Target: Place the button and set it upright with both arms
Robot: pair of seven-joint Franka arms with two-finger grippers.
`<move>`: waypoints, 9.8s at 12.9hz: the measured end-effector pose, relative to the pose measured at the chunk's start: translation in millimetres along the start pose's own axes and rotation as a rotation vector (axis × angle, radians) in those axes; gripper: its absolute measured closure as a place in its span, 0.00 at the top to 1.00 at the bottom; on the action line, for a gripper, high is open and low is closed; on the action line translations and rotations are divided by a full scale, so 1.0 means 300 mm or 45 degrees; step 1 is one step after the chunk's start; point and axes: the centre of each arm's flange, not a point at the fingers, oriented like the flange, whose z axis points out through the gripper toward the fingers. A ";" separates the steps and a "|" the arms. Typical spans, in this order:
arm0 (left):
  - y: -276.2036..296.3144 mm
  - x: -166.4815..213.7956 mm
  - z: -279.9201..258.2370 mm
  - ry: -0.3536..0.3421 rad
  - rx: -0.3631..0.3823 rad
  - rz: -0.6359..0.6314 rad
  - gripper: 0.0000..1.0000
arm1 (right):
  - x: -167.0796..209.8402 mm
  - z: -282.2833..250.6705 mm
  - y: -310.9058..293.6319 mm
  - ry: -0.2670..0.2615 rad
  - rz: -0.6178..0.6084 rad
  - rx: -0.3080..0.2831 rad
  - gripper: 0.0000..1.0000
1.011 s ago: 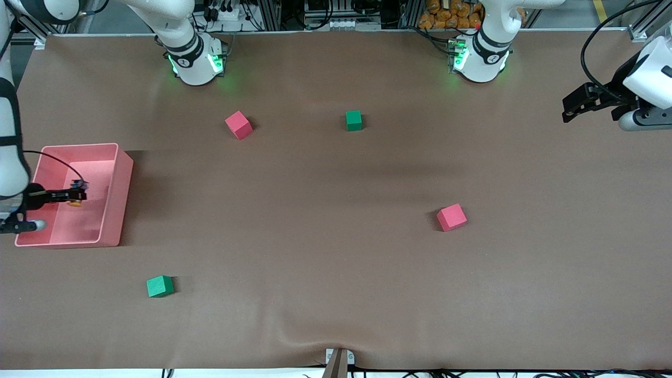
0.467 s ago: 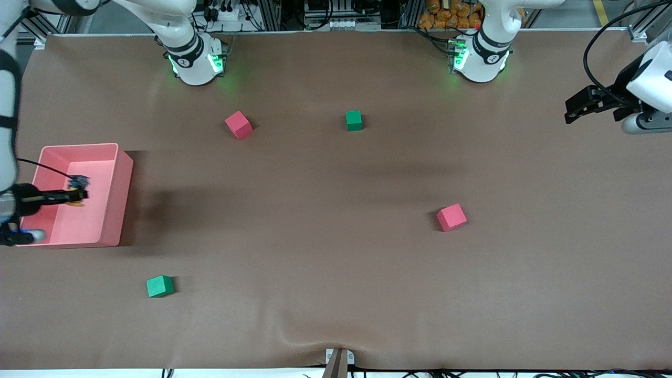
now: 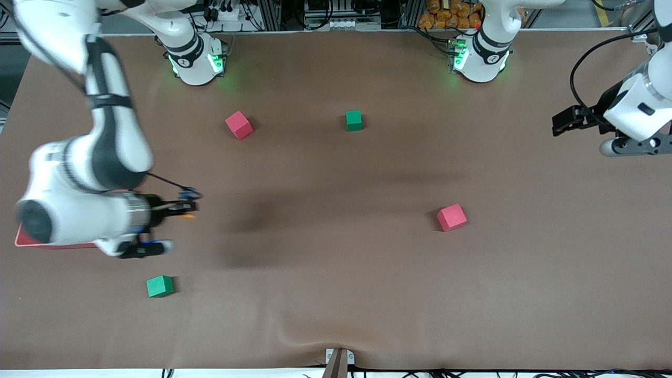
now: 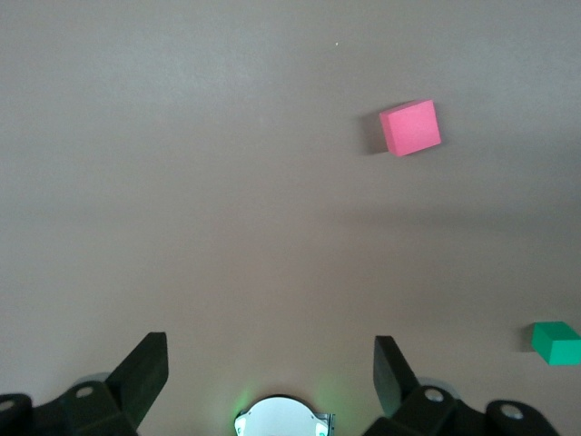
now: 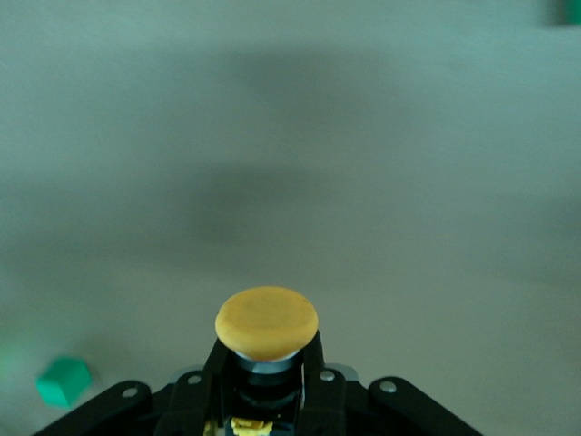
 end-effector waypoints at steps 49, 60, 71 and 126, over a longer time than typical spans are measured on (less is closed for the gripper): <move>1.605 0.192 1.200 -0.154 -0.379 0.052 0.98 | -0.745 -0.843 0.393 0.450 0.462 -0.165 1.00; 1.653 0.172 1.294 -0.128 -0.386 0.020 0.81 | -0.776 -0.883 0.396 0.424 0.368 -0.200 1.00; 1.654 0.163 1.298 -0.180 -0.399 -0.023 0.53 | -0.782 -0.876 0.414 0.393 0.332 -0.214 1.00; 2.117 -0.426 1.444 1.294 -0.218 -0.306 1.00 | -0.803 -0.870 0.486 0.335 0.347 -0.212 1.00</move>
